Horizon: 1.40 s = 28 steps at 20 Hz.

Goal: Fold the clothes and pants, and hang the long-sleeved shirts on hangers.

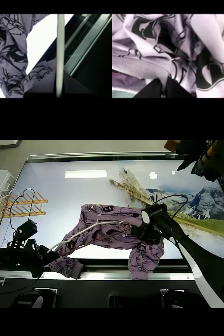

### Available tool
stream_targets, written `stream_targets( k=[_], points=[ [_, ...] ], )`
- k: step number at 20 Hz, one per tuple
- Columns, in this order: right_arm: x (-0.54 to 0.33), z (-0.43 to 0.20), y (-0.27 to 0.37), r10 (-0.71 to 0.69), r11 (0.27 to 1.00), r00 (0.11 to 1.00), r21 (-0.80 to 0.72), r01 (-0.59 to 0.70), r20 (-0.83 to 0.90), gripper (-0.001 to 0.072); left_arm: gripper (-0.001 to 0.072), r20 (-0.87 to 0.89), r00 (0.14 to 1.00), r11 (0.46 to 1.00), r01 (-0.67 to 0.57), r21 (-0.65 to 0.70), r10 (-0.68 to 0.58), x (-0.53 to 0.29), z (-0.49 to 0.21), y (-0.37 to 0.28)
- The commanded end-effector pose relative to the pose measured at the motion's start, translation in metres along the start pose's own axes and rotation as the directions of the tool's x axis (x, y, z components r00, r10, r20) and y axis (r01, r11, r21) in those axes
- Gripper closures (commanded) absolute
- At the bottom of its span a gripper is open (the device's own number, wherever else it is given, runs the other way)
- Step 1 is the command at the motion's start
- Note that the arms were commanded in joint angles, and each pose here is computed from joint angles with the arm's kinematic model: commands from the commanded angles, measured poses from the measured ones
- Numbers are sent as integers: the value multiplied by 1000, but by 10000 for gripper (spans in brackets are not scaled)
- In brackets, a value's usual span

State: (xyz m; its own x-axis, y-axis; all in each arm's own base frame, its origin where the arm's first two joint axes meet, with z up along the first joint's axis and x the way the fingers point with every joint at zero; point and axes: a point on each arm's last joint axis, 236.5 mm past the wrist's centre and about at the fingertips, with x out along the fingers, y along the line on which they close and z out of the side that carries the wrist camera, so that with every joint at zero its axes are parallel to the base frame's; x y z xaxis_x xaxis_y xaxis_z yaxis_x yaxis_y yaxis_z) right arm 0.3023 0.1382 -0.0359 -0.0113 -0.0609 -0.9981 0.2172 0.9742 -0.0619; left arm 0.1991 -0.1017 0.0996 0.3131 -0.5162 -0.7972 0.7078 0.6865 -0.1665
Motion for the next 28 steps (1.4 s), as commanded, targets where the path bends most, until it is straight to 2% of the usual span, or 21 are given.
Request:
stream_targets(
  k=[1, 12, 19, 28],
  points=[
    [1, 7, -5, -23, 999, 999, 42, 22, 27, 663, 680, -27, 1000, 1000, 8, 1, -8, 0, -7, -3],
    [1, 24, 8, 27, 996, 995, 82, -35, 95, 663, 681, -47, 997, 998, 56, -15, -57, 10, -10, -1],
    [12, 25, 4, -6, 994, 997, 110, -3, 79, 663, 681, -30, 999, 999, 40, 3, -39, 5, -8, -5],
    [1, 39, 14, 41, 991, 989, 124, -58, 142, 663, 680, -63, 994, 995, 85, -43, -88, 21, -16, 0]
  ],
)
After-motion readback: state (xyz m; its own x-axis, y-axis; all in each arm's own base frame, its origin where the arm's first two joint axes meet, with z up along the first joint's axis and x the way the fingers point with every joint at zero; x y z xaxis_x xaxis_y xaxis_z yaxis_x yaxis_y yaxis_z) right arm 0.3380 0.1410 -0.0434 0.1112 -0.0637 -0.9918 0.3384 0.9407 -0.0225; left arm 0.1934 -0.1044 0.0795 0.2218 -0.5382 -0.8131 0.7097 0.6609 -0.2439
